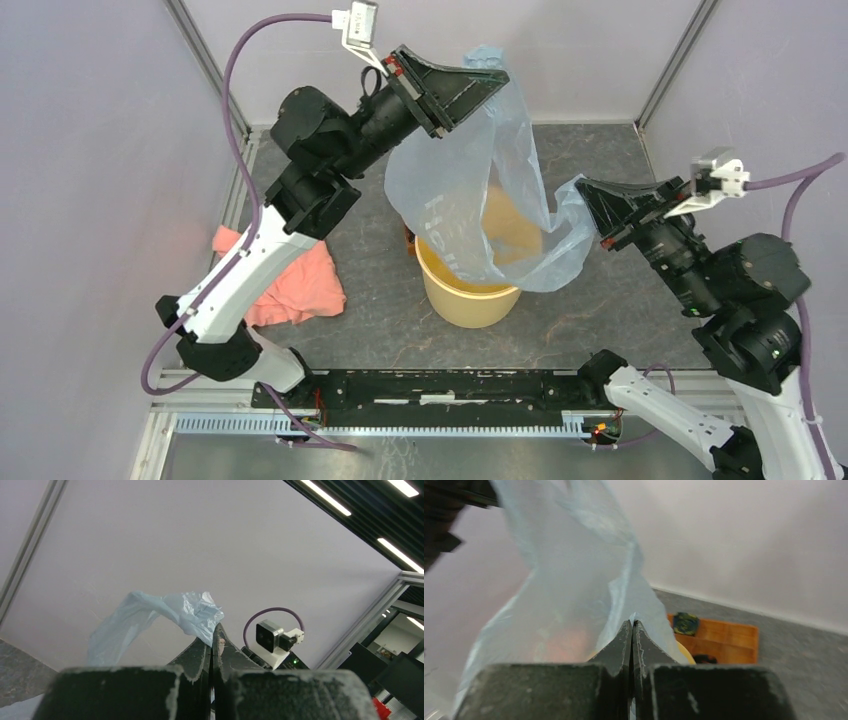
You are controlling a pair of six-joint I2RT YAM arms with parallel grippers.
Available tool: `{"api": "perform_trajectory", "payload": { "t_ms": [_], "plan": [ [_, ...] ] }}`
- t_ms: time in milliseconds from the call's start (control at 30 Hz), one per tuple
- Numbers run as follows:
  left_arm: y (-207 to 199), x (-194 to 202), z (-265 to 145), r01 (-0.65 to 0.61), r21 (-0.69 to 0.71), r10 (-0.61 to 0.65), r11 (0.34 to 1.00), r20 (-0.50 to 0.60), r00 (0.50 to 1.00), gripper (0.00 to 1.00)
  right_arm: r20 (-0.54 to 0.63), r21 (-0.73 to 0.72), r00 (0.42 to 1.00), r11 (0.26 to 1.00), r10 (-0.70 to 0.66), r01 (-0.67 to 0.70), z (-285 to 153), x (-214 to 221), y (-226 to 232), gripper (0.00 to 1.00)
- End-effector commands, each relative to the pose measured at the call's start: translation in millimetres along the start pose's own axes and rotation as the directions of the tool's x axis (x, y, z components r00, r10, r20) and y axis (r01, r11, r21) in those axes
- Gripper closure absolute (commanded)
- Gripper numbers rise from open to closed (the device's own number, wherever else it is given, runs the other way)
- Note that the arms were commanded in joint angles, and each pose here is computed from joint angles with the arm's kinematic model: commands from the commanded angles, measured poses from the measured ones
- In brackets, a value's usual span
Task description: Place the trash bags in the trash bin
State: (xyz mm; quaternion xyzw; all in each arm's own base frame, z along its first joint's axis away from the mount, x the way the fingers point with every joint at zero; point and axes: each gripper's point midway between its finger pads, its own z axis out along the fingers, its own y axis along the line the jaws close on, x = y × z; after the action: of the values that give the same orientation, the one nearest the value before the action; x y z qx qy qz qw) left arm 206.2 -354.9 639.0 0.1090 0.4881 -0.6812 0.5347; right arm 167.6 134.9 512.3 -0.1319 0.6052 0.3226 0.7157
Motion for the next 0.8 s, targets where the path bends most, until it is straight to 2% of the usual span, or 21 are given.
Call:
{"api": "perform_trajectory", "payload": {
  "t_ms": [0,167,300,400,467,600,633,700,767],
  "plan": [
    [39,31,16,-0.023,-0.06,0.02,0.998,-0.053,0.998,0.98,-0.058,0.321,0.995,0.943,-0.078,0.093,8,32,-66,1.0],
    [64,49,11,-0.033,-0.125,0.022,0.992,-0.087,0.996,0.98,-0.074,0.297,0.988,0.942,-0.137,0.153,32,30,-65,1.0],
    [72,54,0,-0.054,-0.169,0.036,0.984,-0.108,0.993,0.98,-0.082,0.269,0.985,0.948,-0.155,0.171,35,27,-60,0.97],
    [70,58,-3,-0.063,-0.156,0.043,0.986,-0.129,0.991,0.98,-0.014,0.193,0.998,0.979,-0.069,0.07,40,21,-42,0.85],
    [66,65,-3,-0.061,-0.125,0.041,0.99,-0.161,0.986,0.98,0.035,0.047,0.999,0.999,-0.001,-0.001,51,19,-14,0.83],
    [65,74,-10,-0.065,-0.119,0.038,0.991,-0.217,0.975,0.98,0.083,-0.099,0.994,0.993,0.069,-0.061,62,14,12,0.77],
    [64,74,-11,-0.065,-0.12,0.038,0.991,-0.22,0.975,0.98,0.099,-0.122,0.992,0.99,0.08,-0.068,62,13,16,0.72],
    [61,75,-12,-0.06,-0.109,0.034,0.992,-0.23,0.973,0.98,0.125,-0.153,0.986,0.984,0.112,-0.092,64,13,21,0.56],
    [57,76,-12,-0.051,-0.1,0.026,0.994,-0.239,0.971,0.98,0.129,-0.173,0.984,0.98,0.125,-0.101,69,17,23,0.49]
  ]
}}
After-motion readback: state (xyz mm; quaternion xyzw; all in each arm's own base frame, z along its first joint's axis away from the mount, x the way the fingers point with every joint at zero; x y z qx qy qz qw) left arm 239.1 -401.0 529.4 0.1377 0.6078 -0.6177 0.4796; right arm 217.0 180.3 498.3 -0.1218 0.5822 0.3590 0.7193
